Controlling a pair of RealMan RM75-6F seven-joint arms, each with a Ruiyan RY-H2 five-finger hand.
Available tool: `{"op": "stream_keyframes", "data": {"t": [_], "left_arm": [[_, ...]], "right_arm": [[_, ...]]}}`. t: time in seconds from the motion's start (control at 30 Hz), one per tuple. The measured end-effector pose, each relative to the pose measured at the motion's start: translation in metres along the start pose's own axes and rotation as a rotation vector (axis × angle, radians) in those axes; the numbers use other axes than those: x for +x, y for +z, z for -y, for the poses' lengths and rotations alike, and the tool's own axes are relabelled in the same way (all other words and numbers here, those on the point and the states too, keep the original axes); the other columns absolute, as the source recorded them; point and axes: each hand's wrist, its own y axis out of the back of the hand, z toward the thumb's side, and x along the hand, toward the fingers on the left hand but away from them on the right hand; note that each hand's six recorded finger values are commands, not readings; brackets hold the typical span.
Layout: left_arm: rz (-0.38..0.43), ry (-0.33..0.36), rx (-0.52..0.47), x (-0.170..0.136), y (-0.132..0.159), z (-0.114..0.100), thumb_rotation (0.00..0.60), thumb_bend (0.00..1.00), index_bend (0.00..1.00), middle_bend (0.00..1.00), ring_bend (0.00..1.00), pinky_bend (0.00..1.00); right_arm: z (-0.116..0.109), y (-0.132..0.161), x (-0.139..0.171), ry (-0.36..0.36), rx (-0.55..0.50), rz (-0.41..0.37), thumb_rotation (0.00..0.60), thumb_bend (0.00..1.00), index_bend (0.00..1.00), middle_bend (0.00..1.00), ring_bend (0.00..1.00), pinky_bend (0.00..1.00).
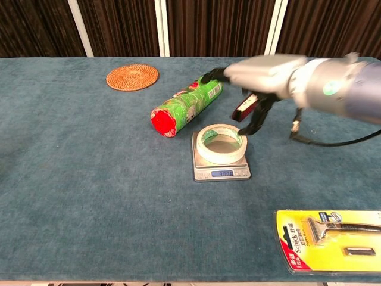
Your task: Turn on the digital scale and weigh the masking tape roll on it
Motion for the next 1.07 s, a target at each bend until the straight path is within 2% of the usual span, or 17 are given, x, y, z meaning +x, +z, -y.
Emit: {"op": "stream_keyframes", "data": {"t": [0.13, 0.27, 0.47, 0.7, 0.8, 1.0, 1.07], "left_arm": [[-0.001, 0.013, -0.002, -0.001, 0.0, -0.002, 0.6, 0.04, 0.05, 0.0, 0.0, 0.0], [-0.002, 0.015, 0.0, -0.002, 0.001, -0.002, 0.6, 0.04, 0.05, 0.0, 0.0, 0.0], [0.006, 0.002, 0.015, -0.003, 0.005, 0.003, 0.6, 0.04, 0.05, 0.0, 0.0, 0.0], [0.007, 0.0, 0.014, -0.003, 0.006, 0.004, 0.6, 0.04, 0.05, 0.0, 0.0, 0.0], [0.008, -0.003, 0.013, -0.003, 0.006, 0.004, 0.6, 0.04, 0.05, 0.0, 0.0, 0.0], [0.016, -0.014, 0.016, -0.003, 0.007, 0.007, 0.6, 0.04, 0.05, 0.0, 0.0, 0.0], [0.019, -0.016, 0.017, -0.003, 0.008, 0.007, 0.6, 0.04, 0.05, 0.0, 0.0, 0.0]], "right_arm": [[-0.02, -0.035, 0.035, -0.082, 0.01, 0.057, 0.6, 0.29, 0.0, 0.0, 0.0, 0.04], [-0.026, -0.068, 0.082, -0.125, 0.046, 0.111, 0.6, 0.29, 0.0, 0.0, 0.0, 0.04], [-0.006, -0.098, 0.162, -0.16, 0.044, 0.201, 0.6, 0.29, 0.0, 0.0, 0.0, 0.02], [0.029, -0.13, 0.256, -0.194, 0.043, 0.365, 0.6, 0.29, 0.0, 0.0, 0.0, 0.01], [0.037, -0.136, 0.274, -0.208, 0.051, 0.402, 0.6, 0.29, 0.0, 0.0, 0.0, 0.01], [0.028, -0.146, 0.285, -0.292, 0.044, 0.462, 0.6, 0.29, 0.0, 0.0, 0.0, 0.01], [0.027, -0.149, 0.288, -0.3, 0.04, 0.482, 0.6, 0.29, 0.0, 0.0, 0.0, 0.01]]}}
